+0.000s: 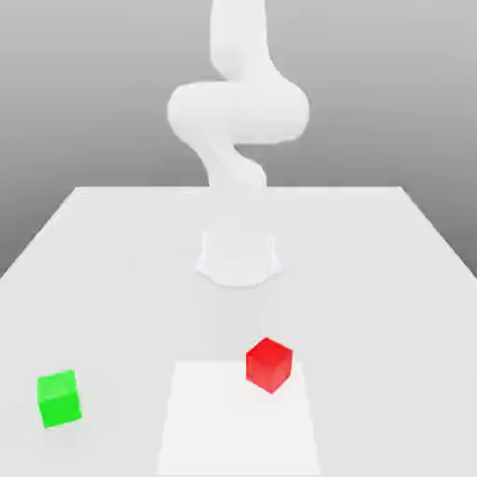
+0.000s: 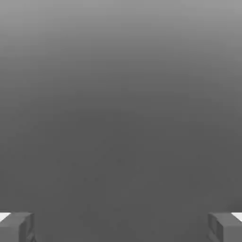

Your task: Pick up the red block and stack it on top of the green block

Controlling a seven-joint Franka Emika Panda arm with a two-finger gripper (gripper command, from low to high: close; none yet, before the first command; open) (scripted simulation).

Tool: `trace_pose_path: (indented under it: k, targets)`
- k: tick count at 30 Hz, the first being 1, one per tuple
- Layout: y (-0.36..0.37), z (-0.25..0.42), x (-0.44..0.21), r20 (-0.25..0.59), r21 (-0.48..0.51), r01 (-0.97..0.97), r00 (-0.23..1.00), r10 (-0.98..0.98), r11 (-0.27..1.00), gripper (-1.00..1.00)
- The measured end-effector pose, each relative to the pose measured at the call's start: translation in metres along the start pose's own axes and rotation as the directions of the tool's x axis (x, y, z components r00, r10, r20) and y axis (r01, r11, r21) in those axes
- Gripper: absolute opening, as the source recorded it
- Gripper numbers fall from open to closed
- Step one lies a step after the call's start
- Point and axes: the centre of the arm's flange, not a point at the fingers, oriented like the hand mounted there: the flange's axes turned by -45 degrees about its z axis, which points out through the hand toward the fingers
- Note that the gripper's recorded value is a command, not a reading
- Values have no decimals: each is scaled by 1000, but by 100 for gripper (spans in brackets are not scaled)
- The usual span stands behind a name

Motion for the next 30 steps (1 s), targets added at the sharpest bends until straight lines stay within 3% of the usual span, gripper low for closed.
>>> trace_pose_path:
  k: [7,13,18,24,25,30]
  targets:
    - [-23,161,-80,234,108,264,930,-283,958,0]
    - [-44,261,-194,378,290,446,760,-529,847,0]
    - [-59,319,-314,427,477,528,559,-711,702,0]
    - [-62,360,-363,429,503,535,528,-733,679,0]
    - [-62,363,-367,429,503,535,528,-733,679,-100]
    - [-62,363,-367,430,504,534,527,-733,679,-100]
